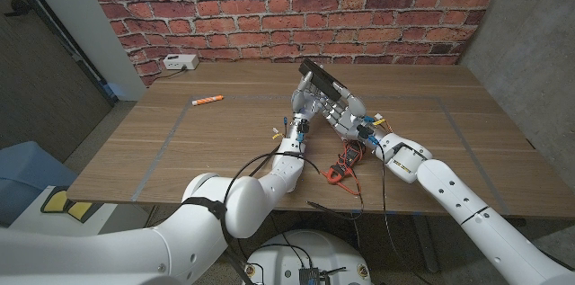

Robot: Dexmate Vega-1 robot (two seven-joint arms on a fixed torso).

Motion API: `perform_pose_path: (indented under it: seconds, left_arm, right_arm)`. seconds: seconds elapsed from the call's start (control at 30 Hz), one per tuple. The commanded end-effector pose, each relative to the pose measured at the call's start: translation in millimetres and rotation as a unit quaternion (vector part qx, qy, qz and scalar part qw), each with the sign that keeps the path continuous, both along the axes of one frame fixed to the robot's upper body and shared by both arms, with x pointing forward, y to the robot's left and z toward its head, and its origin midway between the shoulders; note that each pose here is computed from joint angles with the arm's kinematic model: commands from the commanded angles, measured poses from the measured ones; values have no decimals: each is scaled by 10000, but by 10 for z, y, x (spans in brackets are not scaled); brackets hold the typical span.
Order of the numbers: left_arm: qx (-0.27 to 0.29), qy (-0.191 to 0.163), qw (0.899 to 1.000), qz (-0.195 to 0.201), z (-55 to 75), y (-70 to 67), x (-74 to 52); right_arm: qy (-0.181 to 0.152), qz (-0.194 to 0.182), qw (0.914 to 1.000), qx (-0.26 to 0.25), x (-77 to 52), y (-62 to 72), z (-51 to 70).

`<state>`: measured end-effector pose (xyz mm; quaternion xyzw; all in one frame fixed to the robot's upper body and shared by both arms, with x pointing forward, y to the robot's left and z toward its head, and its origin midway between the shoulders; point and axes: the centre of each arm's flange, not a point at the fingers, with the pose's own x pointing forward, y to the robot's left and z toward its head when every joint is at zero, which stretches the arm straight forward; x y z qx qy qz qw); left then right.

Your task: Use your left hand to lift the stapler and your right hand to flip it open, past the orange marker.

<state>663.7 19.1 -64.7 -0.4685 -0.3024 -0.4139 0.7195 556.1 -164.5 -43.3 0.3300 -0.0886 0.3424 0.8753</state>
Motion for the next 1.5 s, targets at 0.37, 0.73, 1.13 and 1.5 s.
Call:
perform_pose_path:
  seconds: [0.37,0.73,1.13,1.5]
  left_arm:
    - [-53,16,10000,78,-68,-3,-27]
    - [-51,13,9999,102,-95,-5,-42]
    - [-63,-123,9997,180,-72,26,-76]
    - [-66,-275,9991,302,-19,52,-147]
  right_arm:
    - [0,58,10000,-7,49,-3,-8]
    - [-25,120,9999,20,46,-16,-4]
    - [-68,115,9999,41,29,-45,22]
    - [-112,124,9998,58,11,-61,40]
